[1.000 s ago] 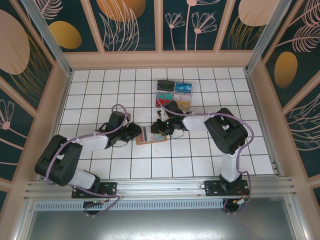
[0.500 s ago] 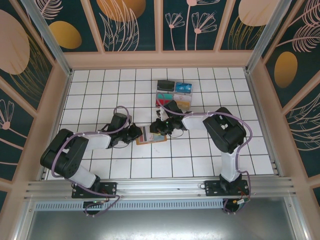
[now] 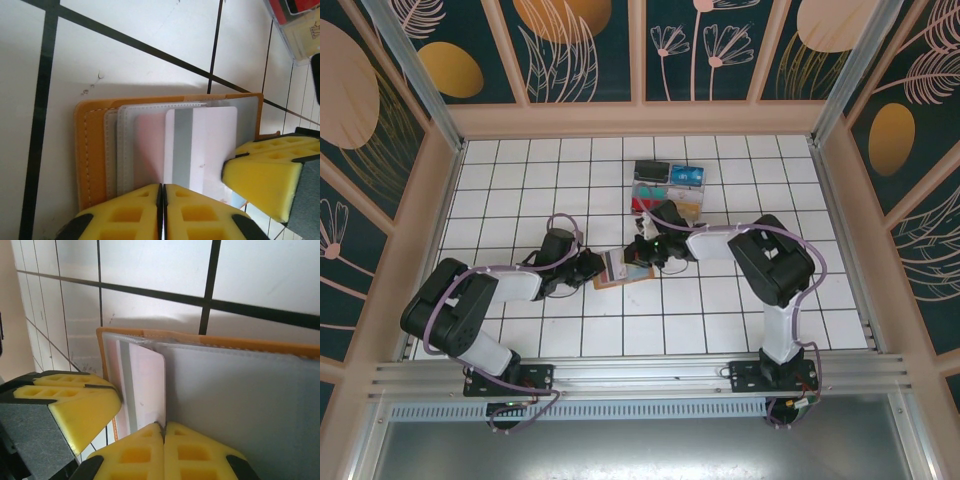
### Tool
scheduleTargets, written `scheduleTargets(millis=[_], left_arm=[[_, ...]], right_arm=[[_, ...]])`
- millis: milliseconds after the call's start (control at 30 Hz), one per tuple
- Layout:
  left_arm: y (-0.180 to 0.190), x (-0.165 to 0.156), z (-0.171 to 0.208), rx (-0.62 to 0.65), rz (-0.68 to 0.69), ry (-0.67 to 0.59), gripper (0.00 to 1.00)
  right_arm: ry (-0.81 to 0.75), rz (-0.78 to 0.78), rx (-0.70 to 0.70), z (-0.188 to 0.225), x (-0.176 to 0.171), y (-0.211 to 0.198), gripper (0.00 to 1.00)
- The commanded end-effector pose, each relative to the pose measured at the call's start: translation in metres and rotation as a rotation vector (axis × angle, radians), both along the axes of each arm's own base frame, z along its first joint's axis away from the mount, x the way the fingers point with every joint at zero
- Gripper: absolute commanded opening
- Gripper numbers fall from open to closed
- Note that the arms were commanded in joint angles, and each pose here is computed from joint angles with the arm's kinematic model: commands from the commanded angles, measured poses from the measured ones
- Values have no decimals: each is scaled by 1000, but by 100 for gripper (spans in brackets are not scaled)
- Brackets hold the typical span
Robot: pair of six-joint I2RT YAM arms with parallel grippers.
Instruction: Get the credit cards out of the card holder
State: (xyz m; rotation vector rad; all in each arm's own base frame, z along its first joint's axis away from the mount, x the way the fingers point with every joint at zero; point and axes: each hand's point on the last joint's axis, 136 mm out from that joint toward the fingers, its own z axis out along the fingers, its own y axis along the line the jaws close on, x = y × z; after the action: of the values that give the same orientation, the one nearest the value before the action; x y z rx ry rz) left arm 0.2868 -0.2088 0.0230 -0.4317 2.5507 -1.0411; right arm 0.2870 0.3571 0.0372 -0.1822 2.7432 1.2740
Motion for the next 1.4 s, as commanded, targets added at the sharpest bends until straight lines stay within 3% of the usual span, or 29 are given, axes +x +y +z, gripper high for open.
scheduleTargets(millis=[0,333,633,933,1367], left_arm=[[26,-26,-39,138,46,133,17],[21,-14,-23,118,44,80,22],[10,8,14,57,59,-8,44],[-2,23,88,-12,-1,-188,63],[-48,18,183,-375,-248,-379,76]], right_arm=[[-71,-49,-71,6,9,-23,0],[-150,-86,-90,28,15,-48,0],[-234,-37,53,68,14,-49,0],[-286,2,263,115,18,-50,0],[-344,157,536,192,14,-36,0]])
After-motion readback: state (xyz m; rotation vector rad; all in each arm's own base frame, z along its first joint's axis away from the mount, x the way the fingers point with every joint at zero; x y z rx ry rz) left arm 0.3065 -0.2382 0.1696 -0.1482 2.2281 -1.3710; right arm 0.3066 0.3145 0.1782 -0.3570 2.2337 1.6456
